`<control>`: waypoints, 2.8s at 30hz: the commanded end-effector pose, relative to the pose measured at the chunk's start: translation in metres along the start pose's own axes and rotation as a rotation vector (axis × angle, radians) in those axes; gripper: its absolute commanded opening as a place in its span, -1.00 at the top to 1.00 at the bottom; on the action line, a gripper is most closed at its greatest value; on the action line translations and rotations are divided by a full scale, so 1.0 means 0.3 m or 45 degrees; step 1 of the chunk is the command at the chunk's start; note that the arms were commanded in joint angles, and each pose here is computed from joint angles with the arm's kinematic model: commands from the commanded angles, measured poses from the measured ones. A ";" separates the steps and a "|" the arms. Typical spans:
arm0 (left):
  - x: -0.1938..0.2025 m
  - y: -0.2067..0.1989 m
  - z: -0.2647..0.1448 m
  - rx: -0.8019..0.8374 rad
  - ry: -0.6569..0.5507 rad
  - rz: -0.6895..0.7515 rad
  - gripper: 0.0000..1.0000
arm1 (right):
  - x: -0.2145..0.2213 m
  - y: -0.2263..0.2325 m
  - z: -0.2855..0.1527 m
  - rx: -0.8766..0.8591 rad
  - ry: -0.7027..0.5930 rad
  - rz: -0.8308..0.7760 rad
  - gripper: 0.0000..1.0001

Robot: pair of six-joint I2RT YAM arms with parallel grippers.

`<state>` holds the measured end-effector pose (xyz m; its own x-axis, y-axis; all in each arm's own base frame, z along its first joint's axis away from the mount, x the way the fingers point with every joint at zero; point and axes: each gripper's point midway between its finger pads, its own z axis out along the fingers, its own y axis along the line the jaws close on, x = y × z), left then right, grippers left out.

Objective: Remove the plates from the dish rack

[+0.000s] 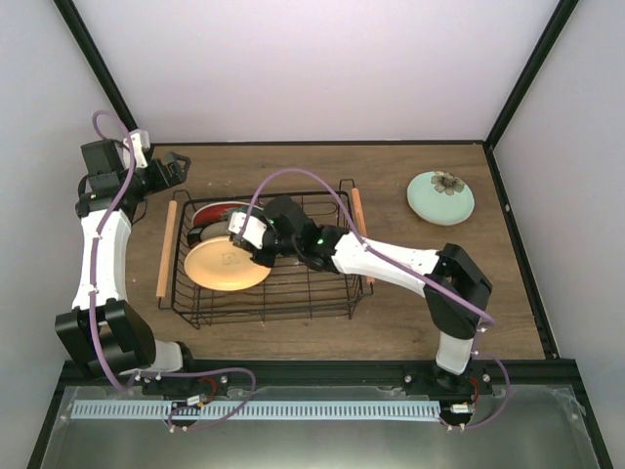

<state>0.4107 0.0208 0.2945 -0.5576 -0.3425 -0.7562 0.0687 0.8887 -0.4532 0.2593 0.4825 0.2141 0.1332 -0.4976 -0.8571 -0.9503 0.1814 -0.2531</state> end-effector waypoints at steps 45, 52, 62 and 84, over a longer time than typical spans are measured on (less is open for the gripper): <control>-0.061 -0.037 -0.025 0.033 -0.033 0.017 -1.00 | 0.812 -1.088 -0.902 0.744 -0.044 1.780 0.99; -0.045 -0.041 -0.047 0.018 -0.031 0.032 -1.00 | 0.938 -1.131 -0.808 0.764 0.043 1.800 0.99; -0.031 -0.033 -0.043 0.009 -0.021 0.027 -1.00 | 1.048 -1.091 -0.689 0.763 0.155 1.862 0.99; -0.004 -0.025 -0.044 0.003 -0.005 0.021 -1.00 | 1.236 -0.951 -0.605 0.738 0.395 1.996 0.52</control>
<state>0.4063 0.0188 0.3016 -0.5625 -0.3373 -0.7549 0.0742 0.8887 -0.4524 0.5388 0.0954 0.0731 -0.8595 0.3391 -0.3824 0.0826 0.8306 0.5507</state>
